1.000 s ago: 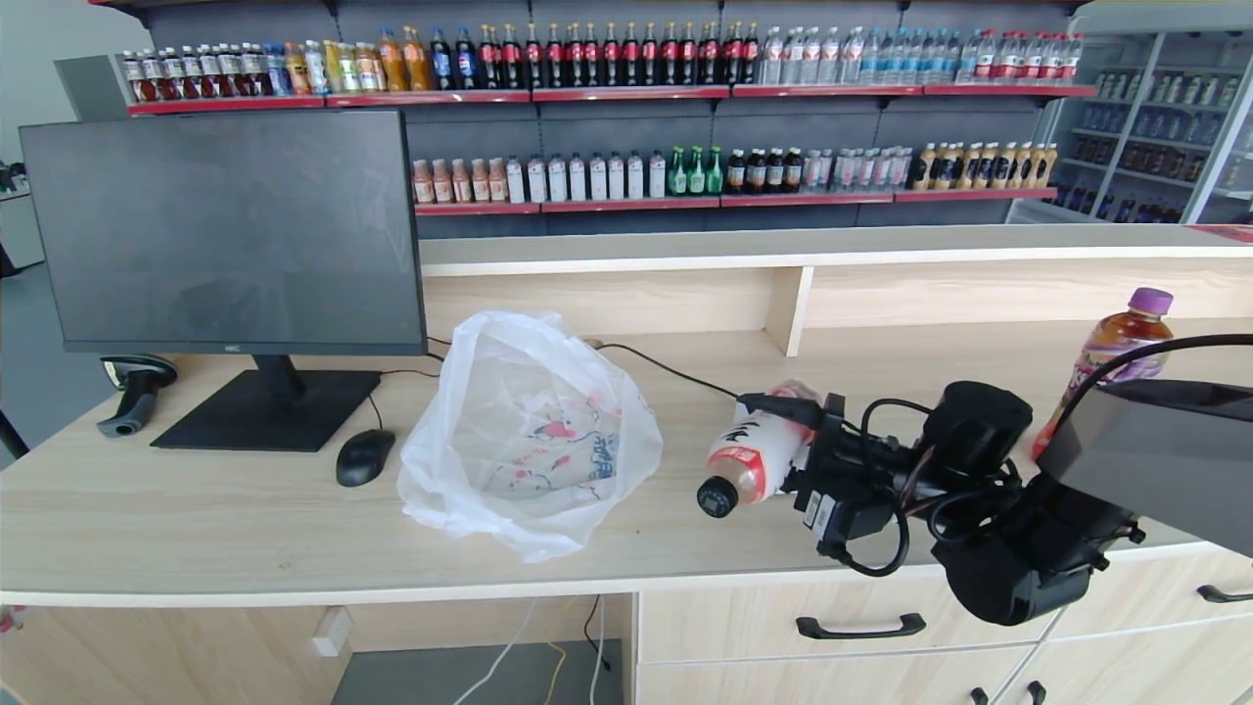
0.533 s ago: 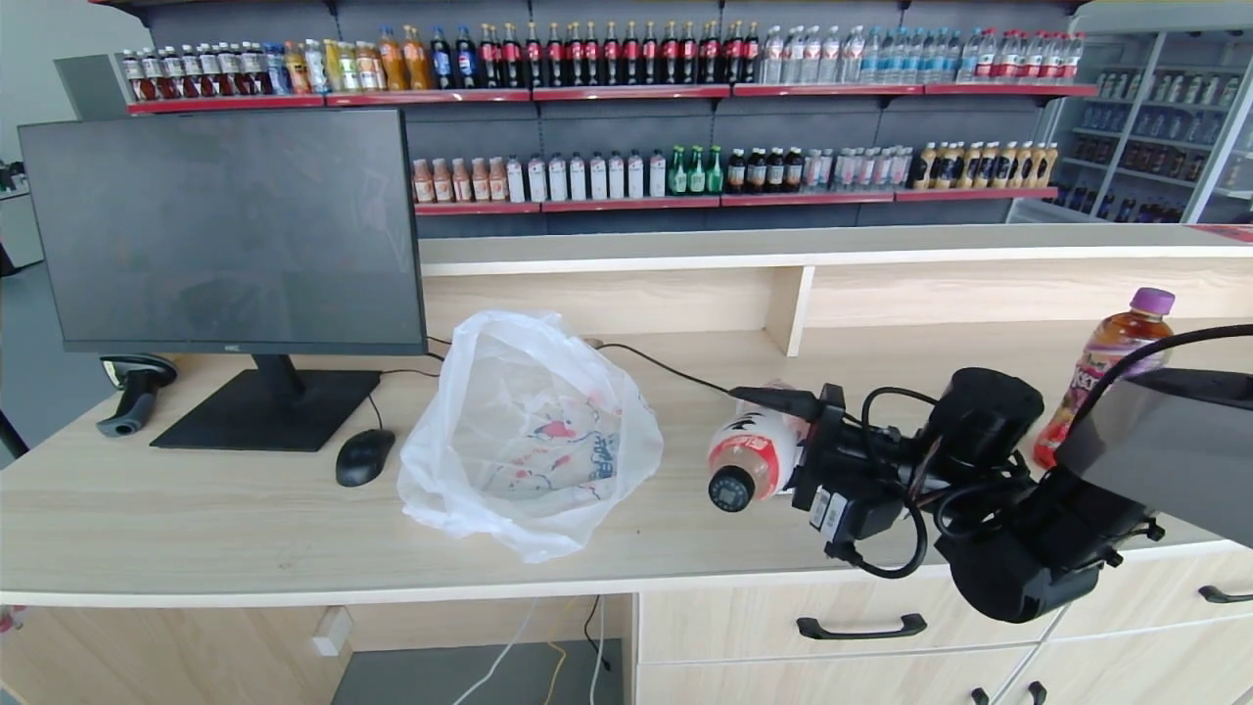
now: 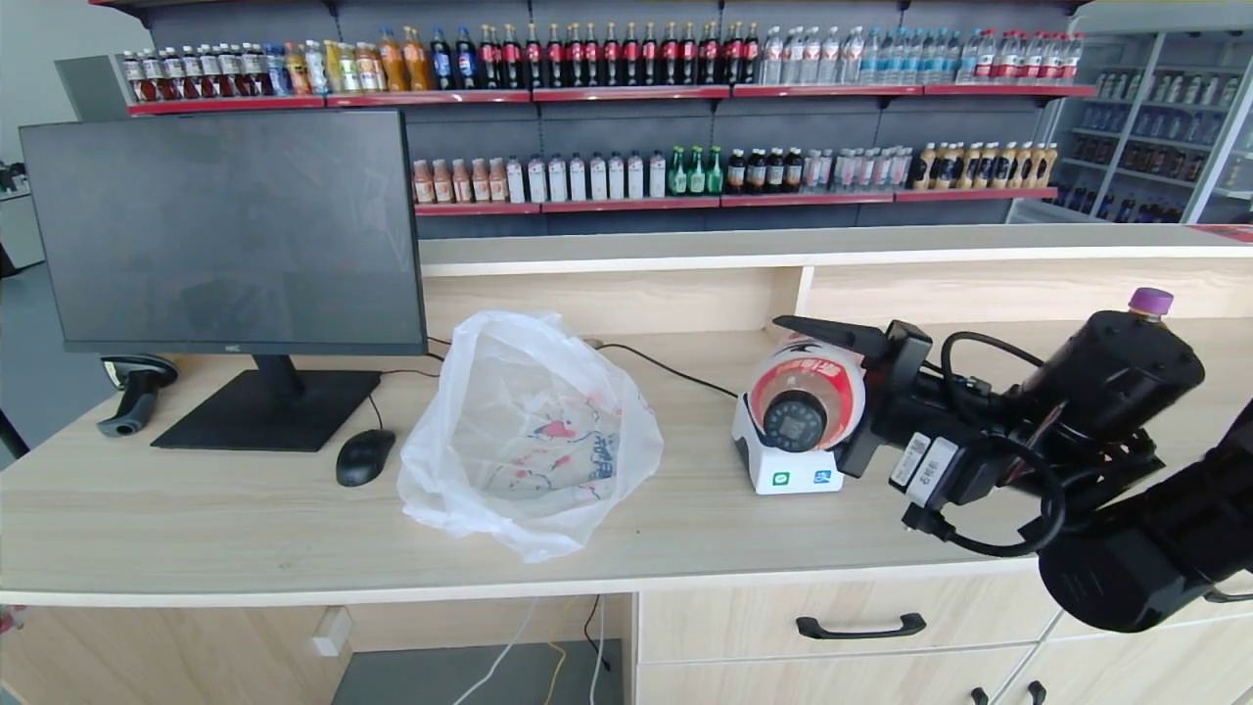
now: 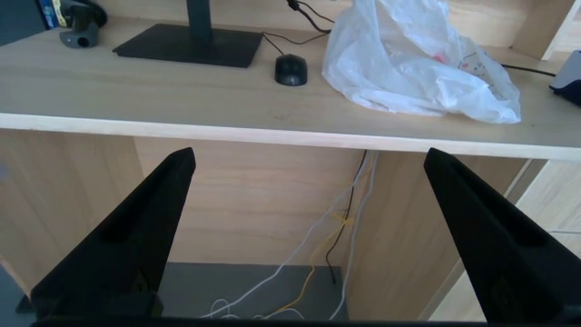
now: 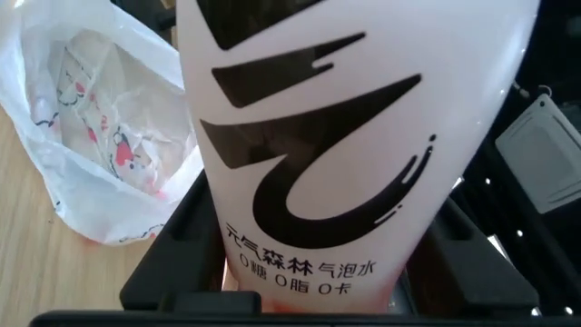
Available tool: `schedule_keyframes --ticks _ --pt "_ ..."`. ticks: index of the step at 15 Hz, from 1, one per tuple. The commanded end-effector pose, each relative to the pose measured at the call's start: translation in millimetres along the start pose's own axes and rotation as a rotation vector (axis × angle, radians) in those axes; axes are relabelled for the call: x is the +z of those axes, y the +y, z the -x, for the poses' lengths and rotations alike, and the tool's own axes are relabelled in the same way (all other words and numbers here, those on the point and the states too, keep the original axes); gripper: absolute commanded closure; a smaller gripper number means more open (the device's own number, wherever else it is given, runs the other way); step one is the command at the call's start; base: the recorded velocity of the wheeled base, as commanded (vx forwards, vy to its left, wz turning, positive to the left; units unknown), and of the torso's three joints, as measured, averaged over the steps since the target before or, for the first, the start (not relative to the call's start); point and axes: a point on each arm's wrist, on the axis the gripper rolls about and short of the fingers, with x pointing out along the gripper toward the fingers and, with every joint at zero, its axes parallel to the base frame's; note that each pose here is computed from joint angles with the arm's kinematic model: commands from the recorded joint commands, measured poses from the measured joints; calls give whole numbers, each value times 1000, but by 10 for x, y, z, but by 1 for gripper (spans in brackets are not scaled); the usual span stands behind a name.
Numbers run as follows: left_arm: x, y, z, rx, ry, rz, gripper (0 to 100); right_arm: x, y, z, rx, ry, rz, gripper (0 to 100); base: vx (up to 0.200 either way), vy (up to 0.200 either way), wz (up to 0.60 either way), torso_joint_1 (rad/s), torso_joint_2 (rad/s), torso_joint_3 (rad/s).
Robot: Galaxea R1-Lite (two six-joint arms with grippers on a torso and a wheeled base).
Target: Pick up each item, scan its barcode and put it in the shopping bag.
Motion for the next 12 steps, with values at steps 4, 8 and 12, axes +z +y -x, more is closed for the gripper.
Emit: schedule_keyframes --ticks 4,8,12 --pt "0 0 0 1 -1 -7 0 667 -393 121 -219 98 -243 100 0 0 0 0 0 0" --pt "-1 0 0 1 1 -9 0 1019 -280 228 -365 223 -585 100 0 0 0 0 0 0" --pt "0 0 0 1 -1 -9 0 1026 -177 373 -513 338 -889 100 0 0 0 0 0 0"
